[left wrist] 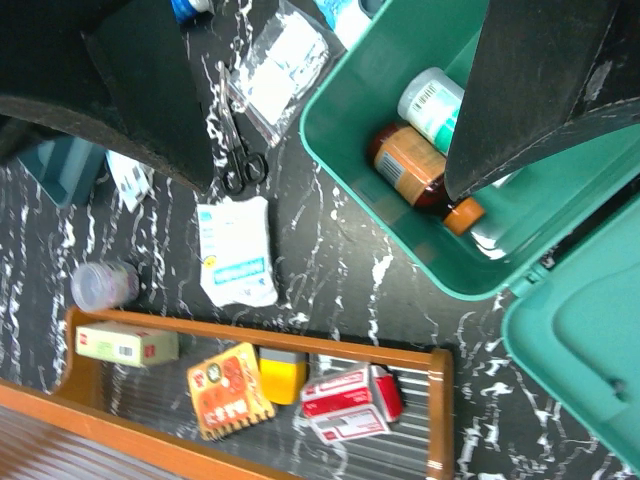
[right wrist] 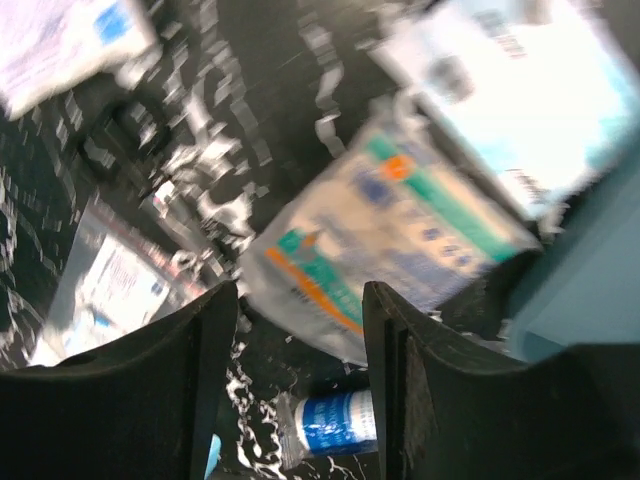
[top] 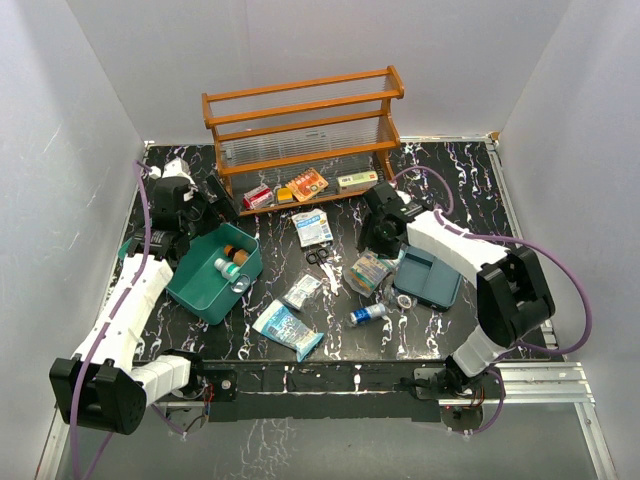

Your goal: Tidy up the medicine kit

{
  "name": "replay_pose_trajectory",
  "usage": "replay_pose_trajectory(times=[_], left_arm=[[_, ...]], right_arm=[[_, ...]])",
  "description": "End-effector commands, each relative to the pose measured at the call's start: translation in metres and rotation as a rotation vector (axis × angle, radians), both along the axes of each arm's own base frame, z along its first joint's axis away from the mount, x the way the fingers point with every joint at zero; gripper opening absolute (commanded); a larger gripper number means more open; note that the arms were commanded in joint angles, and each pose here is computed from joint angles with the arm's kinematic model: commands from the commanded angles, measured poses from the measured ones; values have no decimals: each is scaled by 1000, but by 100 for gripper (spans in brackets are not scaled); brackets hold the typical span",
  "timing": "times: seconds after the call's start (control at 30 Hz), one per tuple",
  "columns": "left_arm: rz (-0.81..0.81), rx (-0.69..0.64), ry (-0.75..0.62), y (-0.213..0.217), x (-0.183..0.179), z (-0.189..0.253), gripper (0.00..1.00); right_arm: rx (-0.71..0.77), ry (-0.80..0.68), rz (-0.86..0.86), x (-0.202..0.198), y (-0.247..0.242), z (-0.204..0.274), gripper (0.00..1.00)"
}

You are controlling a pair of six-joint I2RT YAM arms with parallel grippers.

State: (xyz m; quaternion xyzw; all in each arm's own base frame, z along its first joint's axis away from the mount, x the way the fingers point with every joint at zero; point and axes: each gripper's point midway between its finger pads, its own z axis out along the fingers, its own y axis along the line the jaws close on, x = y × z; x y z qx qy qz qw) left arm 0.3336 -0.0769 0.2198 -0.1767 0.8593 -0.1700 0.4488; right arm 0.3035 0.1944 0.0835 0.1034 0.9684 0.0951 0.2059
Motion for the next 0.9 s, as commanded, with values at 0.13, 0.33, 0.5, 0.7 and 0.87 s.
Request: replay_pose_trajectory(times=[0.13,0.33,0.5,0.7,0.87], left_arm=[[-80,-31,-98,-10,-8,51,97],[-90,-69,-124,-16,-9,66,97],[-139,-104,-156,-25,-12,72,95],[-144,-122,-158,-28,-10,74,95],[-149,-138,-151,-30,-10,71,95]], right_arm=[[42,-119,700,-70,130,15,53],[157,-144,923,-124,163,6,49],[135,-127,1030,-143,172,-11,37],[120,-94,1088,-150,172,-25,36],[75,-61,1081,-147,170,-42,37]])
